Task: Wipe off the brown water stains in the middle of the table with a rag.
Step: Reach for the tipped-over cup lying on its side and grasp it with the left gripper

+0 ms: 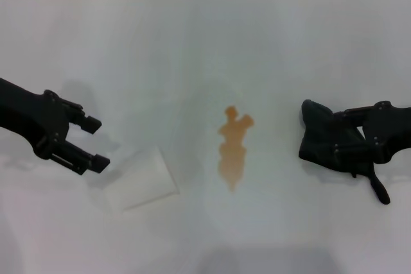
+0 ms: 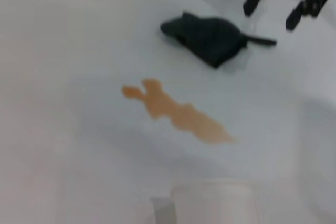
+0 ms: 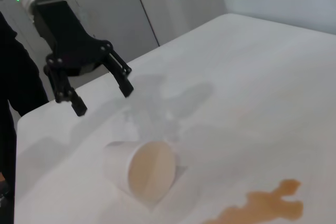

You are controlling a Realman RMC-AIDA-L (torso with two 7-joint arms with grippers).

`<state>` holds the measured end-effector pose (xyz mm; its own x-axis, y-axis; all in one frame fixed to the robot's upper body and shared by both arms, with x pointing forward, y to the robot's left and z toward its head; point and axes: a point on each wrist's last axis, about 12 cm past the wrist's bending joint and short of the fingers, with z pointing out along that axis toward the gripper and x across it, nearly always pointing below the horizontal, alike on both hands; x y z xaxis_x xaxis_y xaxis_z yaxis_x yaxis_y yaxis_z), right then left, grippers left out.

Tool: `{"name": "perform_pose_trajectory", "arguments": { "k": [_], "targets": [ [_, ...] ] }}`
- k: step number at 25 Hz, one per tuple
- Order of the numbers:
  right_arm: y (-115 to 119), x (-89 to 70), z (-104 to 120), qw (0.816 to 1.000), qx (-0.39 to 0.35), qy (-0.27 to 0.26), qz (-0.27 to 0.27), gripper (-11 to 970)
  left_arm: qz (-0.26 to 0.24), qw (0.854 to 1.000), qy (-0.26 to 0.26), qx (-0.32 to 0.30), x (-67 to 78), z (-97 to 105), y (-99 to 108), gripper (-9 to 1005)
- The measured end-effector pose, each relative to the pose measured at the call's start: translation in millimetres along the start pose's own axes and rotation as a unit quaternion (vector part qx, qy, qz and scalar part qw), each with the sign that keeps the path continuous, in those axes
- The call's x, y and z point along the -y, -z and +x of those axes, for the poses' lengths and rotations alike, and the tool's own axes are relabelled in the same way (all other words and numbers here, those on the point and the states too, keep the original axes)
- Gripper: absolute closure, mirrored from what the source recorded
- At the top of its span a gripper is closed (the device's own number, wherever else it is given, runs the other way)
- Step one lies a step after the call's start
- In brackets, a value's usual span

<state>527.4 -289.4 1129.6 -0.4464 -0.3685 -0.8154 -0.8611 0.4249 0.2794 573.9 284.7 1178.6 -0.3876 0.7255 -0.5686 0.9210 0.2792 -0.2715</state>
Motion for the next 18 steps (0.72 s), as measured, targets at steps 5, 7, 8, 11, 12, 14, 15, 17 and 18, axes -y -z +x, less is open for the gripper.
{"name": "perform_pose_trajectory", "arguments": {
  "k": [5, 7, 8, 11, 12, 14, 15, 17, 18],
  "targets": [
    [-0.9, -0.5, -0.5, 1.0, 0.003, 0.001, -0.002, 327, 0.011, 0.999, -0.012, -0.035, 0.8, -12.8, -7.8, 121],
    [-1.2, -0.9, -1.1, 1.0, 0.006, 0.001, -0.004, 326, 0.012, 0.999, -0.012, -0.039, 0.8, -14.9, -8.7, 121],
    [-1.3, -1.0, -1.2, 1.0, 0.006, 0.002, -0.004, 326, 0.012, 0.999, -0.012, -0.041, 0.9, -15.5, -9.2, 121],
    [-0.7, -1.9, 0.5, 1.0, 0.009, 0.0, -0.005, 326, 0.017, 0.999, -0.015, -0.048, 2.1, -18.1, -13.2, 121],
    [-0.6, -2.1, 0.9, 1.0, 0.01, 0.0, -0.006, 326, 0.019, 0.998, -0.017, -0.052, 2.7, -19.1, -15.5, 121],
    [-0.7, -2.4, 2.1, 1.0, 0.011, 0.0, -0.007, 325, 0.021, 0.998, -0.02, -0.057, 3.3, -20.6, -18.9, 121],
    [-0.8, -2.5, 2.6, 1.0, 0.011, -0.001, -0.008, 325, 0.023, 0.998, -0.019, -0.059, 3.3, -21.0, -20.3, 121],
    [-0.9, -2.5, 2.7, 1.0, 0.011, 0.0, -0.008, 325, 0.027, 0.998, -0.02, -0.062, 3.3, -23.0, -22.9, 121],
    [-1.0, -2.5, 2.4, 1.0, 0.011, 0.0, -0.009, 325, 0.027, 0.997, -0.02, -0.065, 3.2, -23.5, -24.1, 121]
  ]
}}
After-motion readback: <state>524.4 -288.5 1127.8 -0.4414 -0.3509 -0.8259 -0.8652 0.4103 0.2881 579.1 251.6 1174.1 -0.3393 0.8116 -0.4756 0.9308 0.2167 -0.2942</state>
